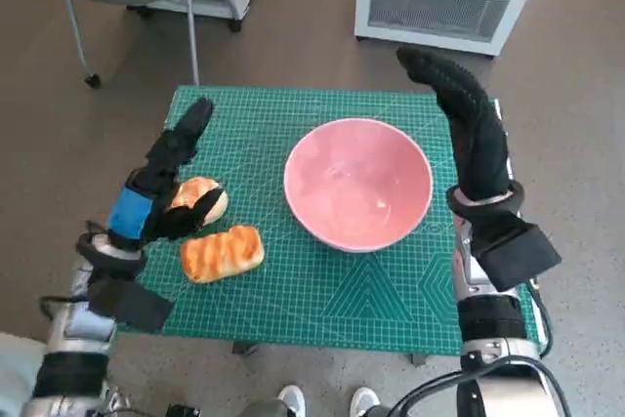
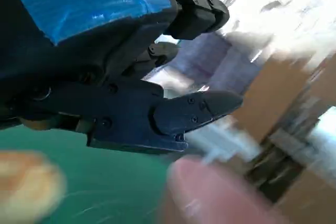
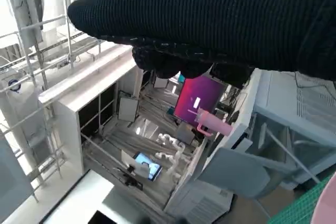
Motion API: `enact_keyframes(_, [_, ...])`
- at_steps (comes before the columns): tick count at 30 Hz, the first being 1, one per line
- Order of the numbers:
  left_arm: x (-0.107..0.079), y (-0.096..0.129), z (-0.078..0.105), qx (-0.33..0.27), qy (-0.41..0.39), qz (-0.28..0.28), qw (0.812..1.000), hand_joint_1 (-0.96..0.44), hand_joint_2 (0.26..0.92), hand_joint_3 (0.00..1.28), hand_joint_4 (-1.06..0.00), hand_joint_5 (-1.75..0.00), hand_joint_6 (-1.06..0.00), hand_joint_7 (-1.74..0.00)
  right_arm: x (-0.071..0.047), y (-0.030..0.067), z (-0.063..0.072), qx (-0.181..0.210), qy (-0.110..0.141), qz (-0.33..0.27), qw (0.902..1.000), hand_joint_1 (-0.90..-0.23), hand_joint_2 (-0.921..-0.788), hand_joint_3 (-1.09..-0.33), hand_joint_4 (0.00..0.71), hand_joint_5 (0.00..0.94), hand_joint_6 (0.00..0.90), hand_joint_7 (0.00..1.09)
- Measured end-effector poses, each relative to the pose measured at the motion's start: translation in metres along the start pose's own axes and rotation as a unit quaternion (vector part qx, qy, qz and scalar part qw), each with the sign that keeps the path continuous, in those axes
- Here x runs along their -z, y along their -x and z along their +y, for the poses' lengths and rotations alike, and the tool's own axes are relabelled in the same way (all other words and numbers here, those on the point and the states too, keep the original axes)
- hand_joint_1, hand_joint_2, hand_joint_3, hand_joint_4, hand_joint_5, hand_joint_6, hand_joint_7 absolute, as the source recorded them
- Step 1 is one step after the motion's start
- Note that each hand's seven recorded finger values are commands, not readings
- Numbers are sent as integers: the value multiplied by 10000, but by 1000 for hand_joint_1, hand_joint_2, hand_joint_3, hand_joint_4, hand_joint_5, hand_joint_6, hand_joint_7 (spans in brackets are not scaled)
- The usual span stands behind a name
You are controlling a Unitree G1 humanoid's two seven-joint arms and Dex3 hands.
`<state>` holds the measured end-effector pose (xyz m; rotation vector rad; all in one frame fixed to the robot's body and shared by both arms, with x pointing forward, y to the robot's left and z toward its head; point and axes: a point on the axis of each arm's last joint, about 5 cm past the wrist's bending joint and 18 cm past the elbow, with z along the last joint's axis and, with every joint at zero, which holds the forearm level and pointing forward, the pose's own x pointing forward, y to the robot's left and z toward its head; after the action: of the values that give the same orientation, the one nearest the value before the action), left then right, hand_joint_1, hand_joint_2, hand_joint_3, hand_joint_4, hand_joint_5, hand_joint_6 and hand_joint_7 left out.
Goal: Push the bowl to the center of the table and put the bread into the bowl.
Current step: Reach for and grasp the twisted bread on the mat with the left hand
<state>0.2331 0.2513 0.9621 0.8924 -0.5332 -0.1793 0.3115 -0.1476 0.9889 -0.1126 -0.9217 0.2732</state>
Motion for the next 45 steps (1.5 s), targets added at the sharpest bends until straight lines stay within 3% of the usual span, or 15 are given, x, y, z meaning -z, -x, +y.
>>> enact_keyframes(8, [-182, 114, 206, 1040, -472, 857, 9898, -580, 921, 121, -88, -3, -237, -32, 0, -1, -1, 30, -4, 12, 10000, -647, -921, -822, 242, 2, -1, 633])
enact_keyframes(14, [-292, 120, 240, 1503, -566, 1132, 9805, -542, 906, 38, -116, -10, -280, -45, 0, -4, 5, 79, -19, 27, 10000, -647, -921, -822, 250, 6, -1, 638])
enact_keyframes(33, [-253, 60, -18, 2436, -920, 1590, 9523, -522, 884, 3, -143, -5, -299, -37, -15, -5, -1, 140, -1, 7, 9999, -645, -921, -825, 248, 4, -1, 632])
enact_keyframes(45, [-189, -2, -163, 2956, -1193, 2149, 9231, -528, 878, 0, -145, -2, -299, -31, -26, 11, -13, 143, 18, 25, 9999, -632, -921, -830, 248, 3, -1, 631])
